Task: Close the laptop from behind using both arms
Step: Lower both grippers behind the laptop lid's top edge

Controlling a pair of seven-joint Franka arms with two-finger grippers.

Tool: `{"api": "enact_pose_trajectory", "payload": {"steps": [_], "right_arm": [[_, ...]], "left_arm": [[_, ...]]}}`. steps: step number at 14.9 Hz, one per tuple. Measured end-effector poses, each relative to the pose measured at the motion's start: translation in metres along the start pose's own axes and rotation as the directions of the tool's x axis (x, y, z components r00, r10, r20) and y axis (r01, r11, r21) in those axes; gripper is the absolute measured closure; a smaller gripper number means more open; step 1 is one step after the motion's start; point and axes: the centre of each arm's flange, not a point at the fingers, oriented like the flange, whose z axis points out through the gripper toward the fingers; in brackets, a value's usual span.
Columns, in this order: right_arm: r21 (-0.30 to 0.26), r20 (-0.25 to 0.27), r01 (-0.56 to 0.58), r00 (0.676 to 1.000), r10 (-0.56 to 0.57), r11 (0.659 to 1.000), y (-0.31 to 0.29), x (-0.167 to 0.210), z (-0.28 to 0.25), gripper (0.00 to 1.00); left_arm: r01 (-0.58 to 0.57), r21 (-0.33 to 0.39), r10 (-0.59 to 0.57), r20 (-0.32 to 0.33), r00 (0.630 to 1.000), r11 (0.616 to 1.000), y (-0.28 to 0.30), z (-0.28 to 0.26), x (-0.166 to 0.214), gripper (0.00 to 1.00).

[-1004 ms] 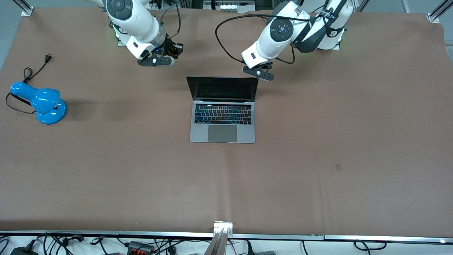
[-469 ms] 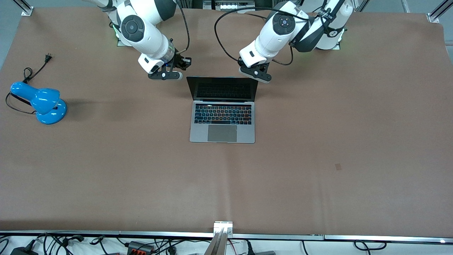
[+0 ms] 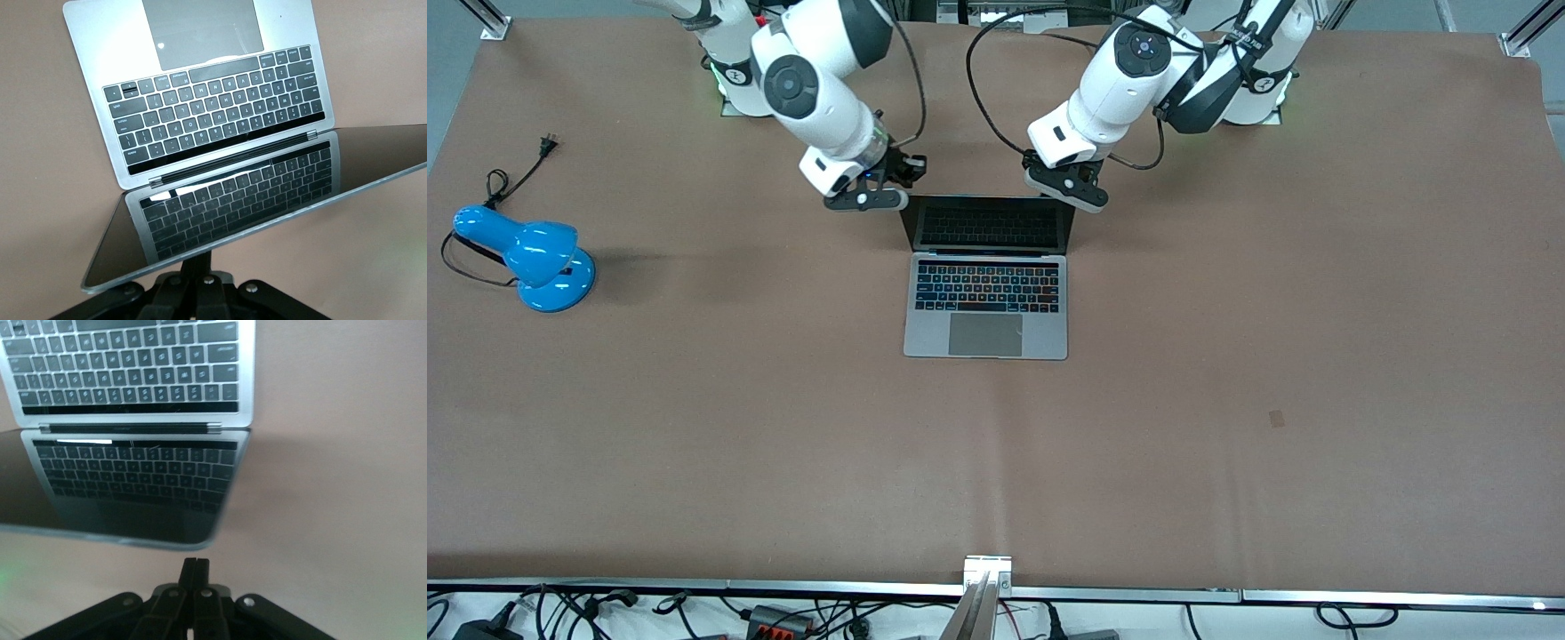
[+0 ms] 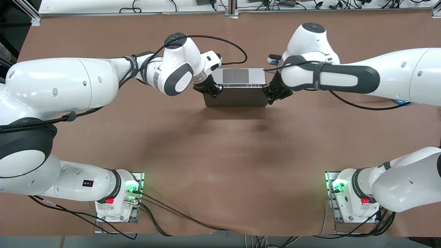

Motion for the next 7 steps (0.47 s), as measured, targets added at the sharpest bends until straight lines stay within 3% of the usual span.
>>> {"api": "enact_pose_trajectory", "payload": {"steps": [7], "right_arm": [[0.018,-0.027,0.004,1.000,-0.003,1.000,-0.010,0.016,0.009,0.99]], "left_arm": [[-0.003,0.020,0.004,-0.060,0.998,1.000,-0.024,-0.003,0.020,0.99]]}}
